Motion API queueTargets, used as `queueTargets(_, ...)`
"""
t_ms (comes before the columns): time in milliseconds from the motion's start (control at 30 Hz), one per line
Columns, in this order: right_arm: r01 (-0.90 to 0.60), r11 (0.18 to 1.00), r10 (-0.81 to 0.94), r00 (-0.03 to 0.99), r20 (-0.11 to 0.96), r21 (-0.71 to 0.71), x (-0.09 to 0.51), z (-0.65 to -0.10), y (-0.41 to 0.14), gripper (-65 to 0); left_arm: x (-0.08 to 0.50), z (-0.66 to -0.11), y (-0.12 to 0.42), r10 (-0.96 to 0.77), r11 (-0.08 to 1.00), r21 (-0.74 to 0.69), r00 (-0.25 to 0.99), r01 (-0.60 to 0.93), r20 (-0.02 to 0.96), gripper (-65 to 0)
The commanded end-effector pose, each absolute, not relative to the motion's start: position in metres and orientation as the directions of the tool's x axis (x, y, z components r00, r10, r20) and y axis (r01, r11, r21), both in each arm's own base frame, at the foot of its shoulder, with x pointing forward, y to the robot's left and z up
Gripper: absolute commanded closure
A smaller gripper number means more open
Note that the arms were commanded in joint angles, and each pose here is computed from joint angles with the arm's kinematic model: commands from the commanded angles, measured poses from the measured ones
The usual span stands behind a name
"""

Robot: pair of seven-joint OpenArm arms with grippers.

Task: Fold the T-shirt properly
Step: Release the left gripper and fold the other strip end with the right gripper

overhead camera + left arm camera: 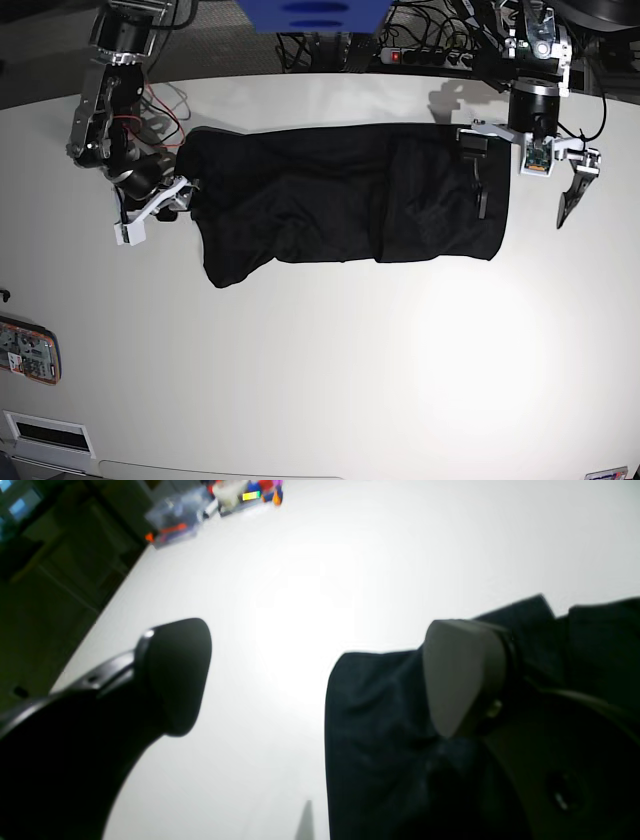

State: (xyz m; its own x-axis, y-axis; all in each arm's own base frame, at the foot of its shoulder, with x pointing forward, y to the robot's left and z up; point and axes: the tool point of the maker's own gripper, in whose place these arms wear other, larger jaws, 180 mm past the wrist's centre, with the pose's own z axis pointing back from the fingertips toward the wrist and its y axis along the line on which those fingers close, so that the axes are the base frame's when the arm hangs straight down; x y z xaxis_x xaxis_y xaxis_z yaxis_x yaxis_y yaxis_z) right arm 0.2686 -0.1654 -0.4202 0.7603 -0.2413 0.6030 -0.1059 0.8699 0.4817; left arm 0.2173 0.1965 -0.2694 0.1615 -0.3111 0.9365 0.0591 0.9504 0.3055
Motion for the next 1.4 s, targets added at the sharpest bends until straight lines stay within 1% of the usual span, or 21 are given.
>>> queueTargets(0,-0.098,0.866,-0.217,0.809,0.547,0.49,0.257,-0.434,-0.159,-45.8,0.219,-0.257,0.196,-0.316,0.949,0.312,0.115,0.052,0.942,-65.0)
queueTargets(100,-0.112,0.828,-0.23,0.826,0.514,0.55,0.252,-0.44,-0.139,-45.8,0.219,-0.257,0.196,-0.316,0.949,0.312,0.115,0.052,0.942,-65.0)
queueTargets(300,-0.172,0.768,-0.209,0.843,0.496,0.617,0.248,-0.435,-0.101,-45.8,0.219,-0.257,0.196,-0.317,0.948,0.313,0.115,0.053,0.941,-65.0)
queueTargets(433,-0.203,0.756,-0.174,0.854,0.49,0.623,0.244,-0.437,-0.086,-45.7,0.219,-0.26,0.197,-0.317,0.948,0.313,0.122,0.054,0.94,-65.0)
queueTargets(600,-0.198,0.752,-0.176,0.859,0.481,0.629,0.243,-0.439,-0.085,-45.4,0.218,-0.262,0.197,-0.317,0.949,0.312,0.126,0.054,0.94,-65.0)
queueTargets(633,-0.199,0.751,-0.175,0.859,0.481,0.629,0.243,-0.439,-0.084,-43.8,0.218,-0.262,0.197,-0.317,0.949,0.312,0.126,0.054,0.94,-65.0)
queueTargets(667,-0.199,0.751,-0.175,0.859,0.481,0.629,0.243,-0.439,-0.084,-40.2,0.218,-0.262,0.197,-0.317,0.949,0.312,0.126,0.054,0.94,-65.0)
queueTargets(700,-0.199,0.751,-0.175,0.859,0.481,0.629,0.243,-0.439,-0.084,-34.3,0.218,-0.262,0.197,-0.317,0.949,0.312,0.126,0.054,0.94,-65.0)
queueTargets(733,-0.199,0.751,-0.175,0.859,0.481,0.629,0.243,-0.439,-0.084,-27.1,0.218,-0.262,0.197,-0.317,0.949,0.312,0.126,0.054,0.94,-65.0)
queueTargets(800,-0.199,0.751,-0.173,0.861,0.479,0.629,0.242,-0.439,-0.084,-5.9,0.218,-0.262,0.197,-0.317,0.949,0.312,0.126,0.054,0.94,-65.0)
queueTargets(833,-0.199,0.751,-0.171,0.862,0.477,0.629,0.242,-0.44,-0.084,0.0,0.218,-0.262,0.197,-0.317,0.949,0.312,0.126,0.054,0.94,-65.0)
queueTargets(1033,-0.2,0.755,-0.17,0.86,0.481,0.624,0.242,-0.439,-0.086,0.0,0.218,-0.261,0.198,-0.317,0.948,0.313,0.127,0.053,0.94,-65.0)
queueTargets(1100,-0.211,0.773,-0.156,0.851,0.502,0.598,0.249,-0.436,-0.097,0.0,0.218,-0.261,0.198,-0.317,0.948,0.313,0.127,0.053,0.94,-65.0)
queueTargets(1233,-0.266,0.848,-0.059,0.813,0.579,0.459,0.286,-0.424,-0.132,0.0,0.218,-0.262,0.197,-0.316,0.949,0.311,0.126,0.055,0.94,-65.0)
queueTargets(1300,-0.293,0.891,0.022,0.792,0.611,0.347,0.31,-0.418,-0.147,0.0,0.219,-0.262,0.196,-0.314,0.949,0.309,0.125,0.057,0.941,-65.0)
queueTargets(1367,-0.305,0.923,0.099,0.779,0.619,0.237,0.324,-0.416,-0.163,0.0,0.219,-0.262,0.195,-0.311,0.95,0.306,0.124,0.056,0.942,-65.0)
